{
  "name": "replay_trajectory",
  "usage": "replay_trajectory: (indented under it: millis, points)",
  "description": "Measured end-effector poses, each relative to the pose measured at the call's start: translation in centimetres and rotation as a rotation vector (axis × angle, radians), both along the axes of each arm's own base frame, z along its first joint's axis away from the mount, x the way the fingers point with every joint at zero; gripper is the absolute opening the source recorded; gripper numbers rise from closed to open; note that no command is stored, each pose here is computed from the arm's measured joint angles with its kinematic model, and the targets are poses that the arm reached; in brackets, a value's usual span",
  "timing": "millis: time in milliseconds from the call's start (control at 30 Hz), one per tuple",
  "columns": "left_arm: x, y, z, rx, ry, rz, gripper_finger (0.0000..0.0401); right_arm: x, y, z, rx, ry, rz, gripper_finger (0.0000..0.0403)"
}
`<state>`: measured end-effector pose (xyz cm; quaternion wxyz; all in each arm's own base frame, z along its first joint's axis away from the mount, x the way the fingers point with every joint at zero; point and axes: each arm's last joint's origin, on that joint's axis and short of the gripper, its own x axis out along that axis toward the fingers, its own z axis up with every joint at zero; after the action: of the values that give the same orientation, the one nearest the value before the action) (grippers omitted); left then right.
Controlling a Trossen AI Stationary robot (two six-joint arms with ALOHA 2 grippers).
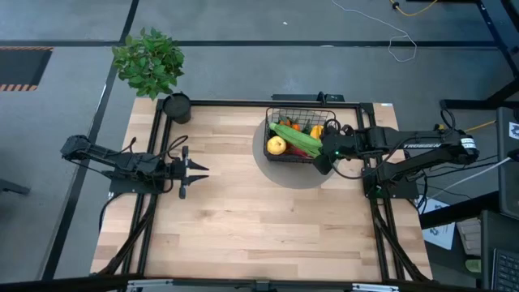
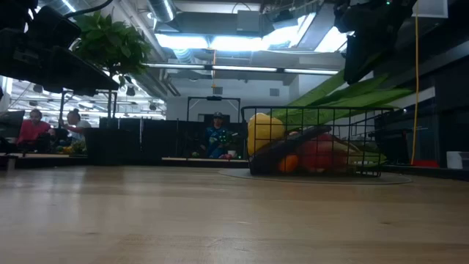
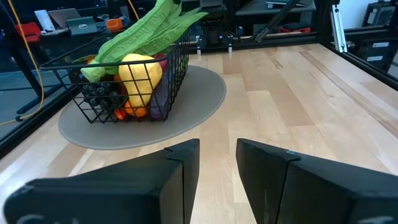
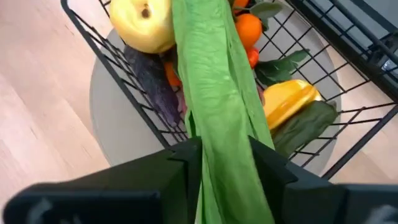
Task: Build produce basket
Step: Put the leaf lettuce into the wire basket
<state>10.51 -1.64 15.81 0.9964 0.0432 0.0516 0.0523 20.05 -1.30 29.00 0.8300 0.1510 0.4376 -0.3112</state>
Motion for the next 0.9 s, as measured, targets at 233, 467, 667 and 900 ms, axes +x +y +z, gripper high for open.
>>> replay_trajectory:
  millis: [233,467,667,900]
  points:
    - [0.0,0.0,0.0,-0.001,0.0,0.0,0.0098,0.1,-0.6,0.2,-0.095,-0.011,-0.038,0.0141]
    - [0.0,0.0,0.0,-0.001,0.0,0.0,0.0098,0.0,-0.9,0.1,-0.016,-0.038,-0.112,0.0208]
    - [0.0,0.0,0.0,-0.001,0.0,0.0,0.0098,1.6,-1.0,1.2,-0.018,-0.242,-0.105,0.0219]
    - [0.0,0.0,0.0,-0.001,0.0,0.0,0.0098,3.3,-0.9,0.7,0.016,-0.27,-0.042,0.022]
